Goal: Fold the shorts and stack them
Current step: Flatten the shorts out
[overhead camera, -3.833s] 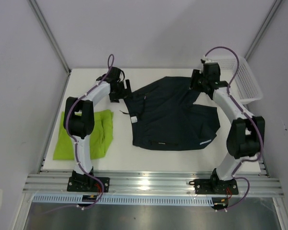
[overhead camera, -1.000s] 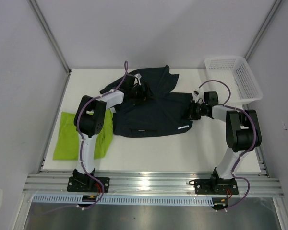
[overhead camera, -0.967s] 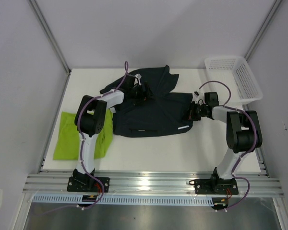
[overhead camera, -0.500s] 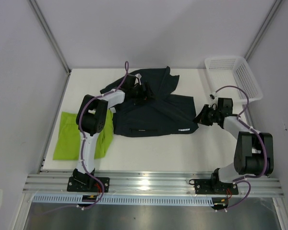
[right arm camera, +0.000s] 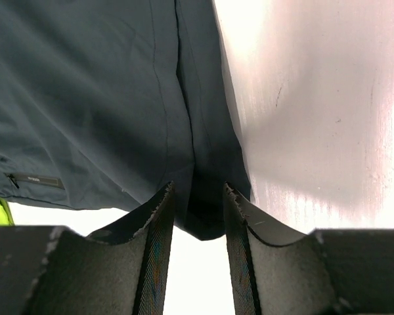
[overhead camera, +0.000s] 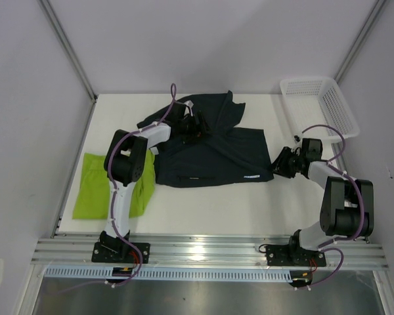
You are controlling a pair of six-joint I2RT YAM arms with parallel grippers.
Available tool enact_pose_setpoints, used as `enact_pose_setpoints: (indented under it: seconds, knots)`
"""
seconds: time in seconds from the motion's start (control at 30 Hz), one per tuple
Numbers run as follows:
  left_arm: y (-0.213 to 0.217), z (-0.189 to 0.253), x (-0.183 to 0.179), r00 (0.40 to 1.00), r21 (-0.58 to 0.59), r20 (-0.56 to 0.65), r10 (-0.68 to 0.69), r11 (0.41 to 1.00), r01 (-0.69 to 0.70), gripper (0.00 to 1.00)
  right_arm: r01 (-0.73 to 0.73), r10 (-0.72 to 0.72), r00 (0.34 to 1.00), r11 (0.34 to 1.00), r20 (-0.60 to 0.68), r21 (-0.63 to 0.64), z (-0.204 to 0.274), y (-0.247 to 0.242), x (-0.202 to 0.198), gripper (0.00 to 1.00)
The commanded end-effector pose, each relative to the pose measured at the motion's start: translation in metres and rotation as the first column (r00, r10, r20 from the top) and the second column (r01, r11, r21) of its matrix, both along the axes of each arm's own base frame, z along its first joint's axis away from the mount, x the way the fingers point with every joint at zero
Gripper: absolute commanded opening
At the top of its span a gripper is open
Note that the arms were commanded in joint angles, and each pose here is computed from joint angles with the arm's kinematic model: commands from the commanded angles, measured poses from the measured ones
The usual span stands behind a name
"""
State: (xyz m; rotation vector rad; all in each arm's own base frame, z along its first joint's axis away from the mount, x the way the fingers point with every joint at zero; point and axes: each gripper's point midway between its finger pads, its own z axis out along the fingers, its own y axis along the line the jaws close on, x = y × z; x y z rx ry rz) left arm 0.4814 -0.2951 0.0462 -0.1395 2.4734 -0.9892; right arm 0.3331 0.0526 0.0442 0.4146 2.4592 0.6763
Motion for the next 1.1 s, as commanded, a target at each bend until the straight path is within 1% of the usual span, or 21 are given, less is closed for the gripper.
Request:
enact_pose_setpoints:
  seconds: [0.0, 0.03, 0.1, 0.13, 0.17, 0.2, 0.23, 0.33, 0.37, 0.4, 0.47, 0.5, 0.6, 0.63, 0.67, 0.73, 0.83, 0.9, 0.93, 0.97, 1.07]
  knots:
    - [0.011, 0.003, -0.013, 1.0, 0.033, -0.002, -0.013, 0.999, 0.013, 0.9, -0.004, 0.004, 1.0, 1.0, 0.009, 0.027, 0.002, 0.003, 0.001, 0.38]
    - [0.011, 0.019, -0.017, 0.999, 0.025, 0.024, -0.023, 0.999, 0.022, 0.9, 0.007, -0.007, 1.0, 1.0, 0.019, 0.02, 0.005, 0.002, 0.001, 0.38]
    - [0.015, 0.034, -0.023, 0.998, 0.025, 0.048, -0.029, 0.999, 0.028, 0.9, 0.051, -0.05, 0.998, 0.999, 0.027, -0.005, 0.007, -0.004, -0.001, 0.43]
    - [0.018, 0.047, -0.032, 0.998, 0.023, 0.063, -0.031, 0.999, 0.03, 0.91, 0.065, -0.064, 0.997, 0.998, 0.048, -0.015, 0.013, -0.007, -0.001, 0.59]
    - [0.02, 0.056, -0.035, 0.997, 0.021, 0.076, -0.028, 0.999, 0.027, 0.91, 0.073, -0.072, 0.996, 0.997, 0.054, -0.018, 0.017, -0.008, -0.001, 0.65]
    - [0.022, 0.064, -0.038, 0.996, 0.022, 0.09, -0.029, 0.999, 0.027, 0.91, 0.086, -0.085, 0.995, 0.996, 0.052, -0.017, 0.019, -0.008, -0.004, 0.79]
    - [0.025, 0.076, -0.047, 0.995, 0.019, 0.099, -0.029, 0.999, 0.027, 0.91, 0.106, -0.104, 0.992, 0.994, 0.075, -0.025, 0.027, -0.01, -0.005, 0.8]
    - [0.034, 0.087, -0.062, 0.995, 0.028, 0.1, -0.009, 1.0, 0.006, 0.91, 0.203, -0.199, 0.978, 0.977, 0.058, -0.068, 0.027, -0.023, -0.016, 0.8]
    - [0.039, 0.098, -0.069, 0.993, 0.022, 0.119, 0.002, 1.0, -0.005, 0.92, 0.238, -0.231, 0.97, 0.968, 0.08, -0.085, 0.032, -0.029, -0.02, 0.8]
    - [0.044, 0.096, -0.075, 0.994, 0.029, 0.108, 0.023, 0.999, -0.027, 0.92, 0.249, -0.243, 0.967, 0.965, 0.076, -0.083, 0.033, -0.029, -0.025, 0.79]
    - [0.051, 0.109, -0.085, 0.991, 0.022, 0.128, 0.05, 0.998, -0.053, 0.94, 0.278, -0.275, 0.959, 0.96, 0.066, -0.046, 0.038, -0.025, -0.031, 0.72]
    - [0.054, 0.105, -0.093, 0.992, 0.018, 0.107, 0.064, 0.998, -0.067, 0.95, 0.285, -0.284, 0.959, 0.958, 0.024, -0.038, 0.031, -0.022, -0.04, 0.69]
    - [0.063, 0.108, -0.109, 0.99, 0.007, 0.096, 0.108, 0.994, -0.109, 0.97, 0.289, -0.288, 0.957, 0.957, -0.019, 0.019, 0.025, -0.01, -0.054, 0.61]
    - [0.065, 0.11, -0.112, 0.988, 0.001, 0.101, 0.118, 0.993, -0.119, 0.97, 0.287, -0.287, 0.958, 0.957, -0.02, 0.029, 0.024, -0.006, -0.057, 0.5]
    - [0.068, 0.107, -0.117, 0.987, 0.002, 0.097, 0.128, 0.992, -0.129, 0.97, 0.301, -0.301, 0.954, 0.953, -0.009, 0.038, 0.024, -0.005, -0.056, 0.48]
    - [0.073, 0.114, -0.126, 0.982, -0.019, 0.114, 0.151, 0.989, -0.15, 0.97, 0.296, -0.295, 0.955, 0.955, -0.018, 0.027, 0.017, 0.0, -0.06, 0.46]
    - [0.082, 0.11, -0.144, 0.979, -0.019, 0.114, 0.168, 0.986, -0.167, 0.97, 0.301, -0.3, 0.953, 0.953, -0.031, 0.022, 0.01, 0.004, -0.056, 0.46]
    - [0.089, 0.105, -0.153, 0.977, -0.009, 0.112, 0.183, 0.983, -0.183, 0.97, 0.296, -0.294, 0.955, 0.955, -0.042, 0.03, 0.004, 0.009, -0.052, 0.49]
    - [0.09, 0.119, -0.154, 0.971, -0.028, 0.145, 0.189, 0.982, -0.187, 0.97, 0.299, -0.297, 0.954, 0.954, -0.043, 0.032, 0.003, 0.01, -0.05, 0.52]
    - [0.093, 0.118, -0.158, 0.97, -0.024, 0.144, 0.194, 0.981, -0.193, 0.97, 0.308, -0.307, 0.951, 0.951, -0.039, 0.022, 0.001, 0.009, -0.047, 0.54]
    - [0.102, 0.122, -0.167, 0.964, -0.02, 0.165, 0.207, 0.978, -0.206, 0.98, 0.344, -0.344, 0.938, 0.939, -0.041, 0.018, -0.006, 0.005, -0.036, 0.55]
